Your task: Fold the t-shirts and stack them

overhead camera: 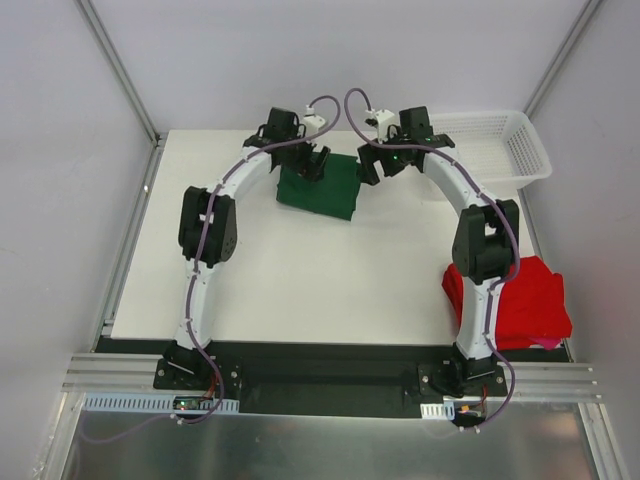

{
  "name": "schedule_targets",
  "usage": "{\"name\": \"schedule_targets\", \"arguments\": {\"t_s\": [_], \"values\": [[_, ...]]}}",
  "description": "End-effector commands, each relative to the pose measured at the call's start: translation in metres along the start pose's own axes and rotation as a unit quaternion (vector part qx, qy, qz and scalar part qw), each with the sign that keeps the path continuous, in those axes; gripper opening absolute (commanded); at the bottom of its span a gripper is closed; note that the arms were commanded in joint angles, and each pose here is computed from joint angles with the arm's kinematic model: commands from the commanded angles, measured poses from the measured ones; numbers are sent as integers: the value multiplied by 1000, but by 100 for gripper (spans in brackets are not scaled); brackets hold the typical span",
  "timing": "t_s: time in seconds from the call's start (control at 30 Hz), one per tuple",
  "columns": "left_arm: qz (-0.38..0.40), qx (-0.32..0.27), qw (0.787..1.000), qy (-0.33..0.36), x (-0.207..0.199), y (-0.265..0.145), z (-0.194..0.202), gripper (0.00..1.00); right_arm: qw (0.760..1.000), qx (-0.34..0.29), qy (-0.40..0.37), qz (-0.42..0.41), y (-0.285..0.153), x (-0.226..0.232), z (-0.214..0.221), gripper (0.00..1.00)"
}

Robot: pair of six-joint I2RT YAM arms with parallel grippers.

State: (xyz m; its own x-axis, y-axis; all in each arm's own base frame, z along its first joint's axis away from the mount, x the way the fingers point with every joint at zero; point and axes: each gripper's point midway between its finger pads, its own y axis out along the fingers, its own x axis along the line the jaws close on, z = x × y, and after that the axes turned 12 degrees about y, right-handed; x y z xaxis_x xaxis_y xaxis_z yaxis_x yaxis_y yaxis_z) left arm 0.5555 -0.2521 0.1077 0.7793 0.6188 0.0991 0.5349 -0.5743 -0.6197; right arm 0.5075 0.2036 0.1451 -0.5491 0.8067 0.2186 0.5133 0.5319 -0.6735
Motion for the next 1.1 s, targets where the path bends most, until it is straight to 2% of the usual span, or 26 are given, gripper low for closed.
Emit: {"name": "schedule_targets", "arguments": {"t_s": [0.0,0.2,0.47,0.8,0.93,1.07], "values": [[85,-43,993,69,-57,-18,-35,99,1000,-15,-17,10,-38,9,-11,100],[126,-29,989,66,-79,-12,-29,99,999,-1,-28,24,-44,4,-4,100],[101,16,991,88,-62,13,7,99,999,21,-43,20,-64,6,8,100],[85,31,992,85,-49,42,20,99,998,41,-40,-3,-83,17,23,100],[94,32,992,76,-51,41,20,99,997,62,-48,-17,-90,23,30,100],[122,66,989,51,-66,31,35,99,995,81,-47,-18,-101,26,32,100]]}}
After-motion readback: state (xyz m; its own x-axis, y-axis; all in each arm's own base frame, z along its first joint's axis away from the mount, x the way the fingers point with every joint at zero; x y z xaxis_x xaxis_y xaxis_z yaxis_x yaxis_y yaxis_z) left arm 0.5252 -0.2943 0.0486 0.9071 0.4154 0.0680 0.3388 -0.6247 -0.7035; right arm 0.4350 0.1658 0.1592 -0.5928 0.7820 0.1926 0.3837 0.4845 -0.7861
